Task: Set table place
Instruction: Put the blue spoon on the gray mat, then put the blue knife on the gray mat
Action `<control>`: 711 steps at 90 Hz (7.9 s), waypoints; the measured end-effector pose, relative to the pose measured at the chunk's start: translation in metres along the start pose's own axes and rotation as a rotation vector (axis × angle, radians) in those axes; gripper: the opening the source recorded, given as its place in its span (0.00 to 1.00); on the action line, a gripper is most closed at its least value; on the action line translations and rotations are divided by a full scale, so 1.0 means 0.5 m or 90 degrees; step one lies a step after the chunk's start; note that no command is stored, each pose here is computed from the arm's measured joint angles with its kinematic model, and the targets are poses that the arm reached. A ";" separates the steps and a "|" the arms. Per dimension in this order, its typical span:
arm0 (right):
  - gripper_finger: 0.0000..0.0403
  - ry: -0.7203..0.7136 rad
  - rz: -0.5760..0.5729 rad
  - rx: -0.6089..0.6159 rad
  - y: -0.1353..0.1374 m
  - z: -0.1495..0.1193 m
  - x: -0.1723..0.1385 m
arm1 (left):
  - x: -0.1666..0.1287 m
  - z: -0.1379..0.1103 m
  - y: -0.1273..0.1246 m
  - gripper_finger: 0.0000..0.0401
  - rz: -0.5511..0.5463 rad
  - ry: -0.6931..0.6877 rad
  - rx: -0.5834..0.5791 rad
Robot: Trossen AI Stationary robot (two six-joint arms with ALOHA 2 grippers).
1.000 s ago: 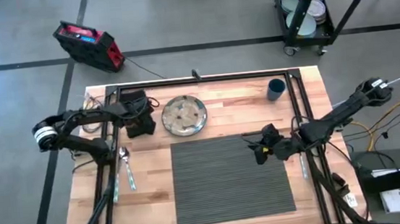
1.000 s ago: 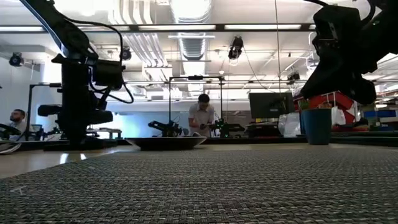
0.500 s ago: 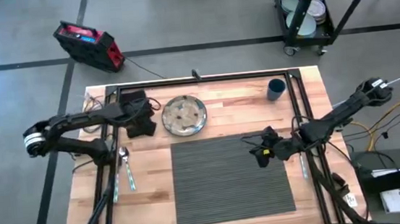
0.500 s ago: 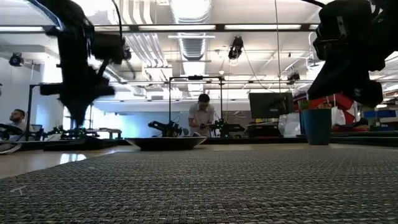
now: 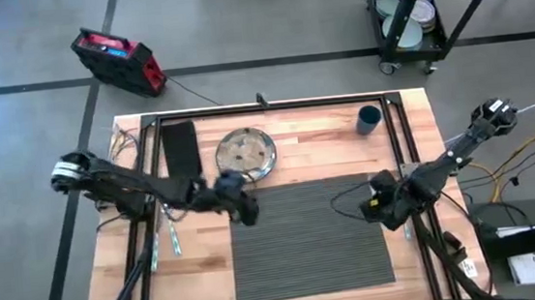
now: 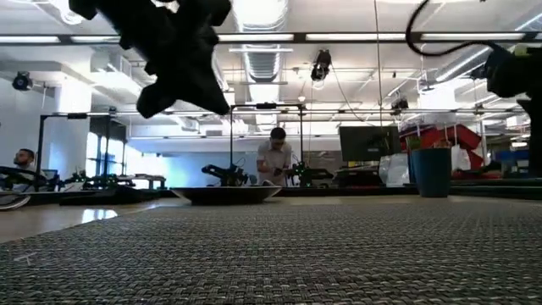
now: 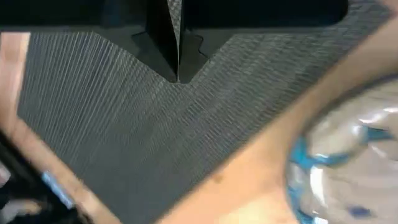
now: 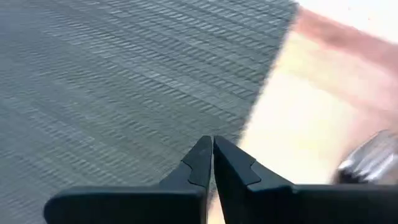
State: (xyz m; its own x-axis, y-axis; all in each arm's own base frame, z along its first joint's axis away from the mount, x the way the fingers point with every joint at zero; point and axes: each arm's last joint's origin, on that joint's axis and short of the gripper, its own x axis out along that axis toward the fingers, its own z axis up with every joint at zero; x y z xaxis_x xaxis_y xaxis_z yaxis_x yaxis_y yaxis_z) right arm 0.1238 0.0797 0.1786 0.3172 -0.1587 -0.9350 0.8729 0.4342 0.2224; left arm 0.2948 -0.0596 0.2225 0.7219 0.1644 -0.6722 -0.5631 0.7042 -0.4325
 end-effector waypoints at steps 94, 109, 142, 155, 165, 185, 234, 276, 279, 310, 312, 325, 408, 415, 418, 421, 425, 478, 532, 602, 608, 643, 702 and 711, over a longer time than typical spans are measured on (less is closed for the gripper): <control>0.07 -0.109 0.341 0.115 0.255 0.116 0.119 | -0.014 -0.090 0.081 0.23 0.138 0.317 0.203; 0.05 -0.153 0.337 0.072 0.302 0.164 0.122 | -0.070 -0.133 0.146 0.26 0.219 0.345 0.057; 0.03 -0.175 0.209 -0.100 0.310 0.288 0.053 | -0.155 -0.187 0.184 0.03 0.342 0.286 -0.181; 0.06 -0.141 0.091 -0.154 0.257 0.325 0.030 | -0.183 -0.195 0.168 0.05 0.419 0.245 -0.290; 0.12 -0.133 0.057 -0.184 0.212 0.338 0.020 | -0.184 -0.203 0.162 0.13 0.453 0.235 -0.330; 0.29 -0.134 0.075 -0.201 0.139 0.349 0.012 | -0.167 -0.221 0.166 0.34 0.503 0.224 -0.388; 0.36 -0.122 0.079 -0.225 0.057 0.319 -0.002 | -0.103 -0.271 0.203 0.36 0.537 0.252 -0.432; 0.24 -0.122 0.070 -0.242 0.053 0.316 0.001 | -0.105 -0.271 0.209 0.05 0.527 0.262 -0.417; 0.23 -0.123 0.071 -0.242 0.053 0.316 0.001 | -0.105 -0.271 0.209 0.05 0.525 0.263 -0.416; 0.13 -0.125 0.068 -0.247 0.053 0.316 0.001 | -0.106 -0.265 0.200 0.05 0.499 0.255 -0.385; 0.12 -0.125 0.069 -0.248 0.053 0.316 0.001 | -0.107 -0.263 0.198 0.05 0.497 0.253 -0.384; 0.11 -0.125 0.069 -0.247 0.053 0.316 0.001 | -0.110 -0.244 0.169 0.05 0.451 0.216 -0.372; 0.19 -0.275 0.142 -0.249 0.089 0.398 -0.103 | 0.314 0.089 -0.163 0.08 -0.024 0.241 0.032; 0.19 -0.267 0.137 -0.250 0.087 0.397 -0.103 | 0.346 0.089 -0.180 0.19 -0.043 0.274 0.058; 0.18 -0.261 0.132 -0.250 0.086 0.395 -0.102 | 0.354 0.089 -0.184 0.24 -0.044 0.289 0.067; 0.18 -0.256 0.129 -0.251 0.085 0.394 -0.101 | 0.359 0.090 -0.188 0.29 -0.047 0.297 0.076; 0.18 -0.252 0.125 -0.252 0.084 0.393 -0.100 | 0.362 0.094 -0.195 0.35 -0.050 0.300 0.087; 0.26 -0.248 0.122 -0.256 0.082 0.392 -0.099 | 0.290 0.090 -0.178 0.53 0.176 0.337 0.213; 0.21 -0.246 0.118 -0.264 0.081 0.390 -0.096 | 0.081 -0.045 -0.062 0.32 0.277 0.271 0.002; 0.12 -0.246 0.116 -0.275 0.080 0.389 -0.090 | -0.143 -0.169 0.230 0.14 0.400 0.331 -0.323; 0.12 -0.246 0.116 -0.275 0.080 0.389 -0.090 | -0.146 -0.172 0.237 0.12 0.407 0.338 -0.320; 0.16 -0.246 0.116 -0.275 0.080 0.388 -0.090 | -0.130 -0.198 0.231 0.00 0.456 0.421 -0.349; 0.11 -0.238 0.112 -0.269 0.073 0.381 -0.067 | -0.156 -0.255 0.171 0.00 0.593 0.517 -0.341; 0.10 -0.227 0.107 -0.259 0.069 0.376 -0.058 | -0.157 -0.271 0.167 0.00 0.622 0.531 -0.351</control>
State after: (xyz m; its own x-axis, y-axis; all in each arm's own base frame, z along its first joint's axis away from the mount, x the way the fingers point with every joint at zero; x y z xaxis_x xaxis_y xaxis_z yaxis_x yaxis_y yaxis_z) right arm 0.2143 -0.0676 0.2651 0.6067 -0.3164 -0.7293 0.6084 0.7753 0.1698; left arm 0.1366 -0.1071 0.1577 -0.3886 -0.1672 -0.9061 -0.9181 0.1532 0.3655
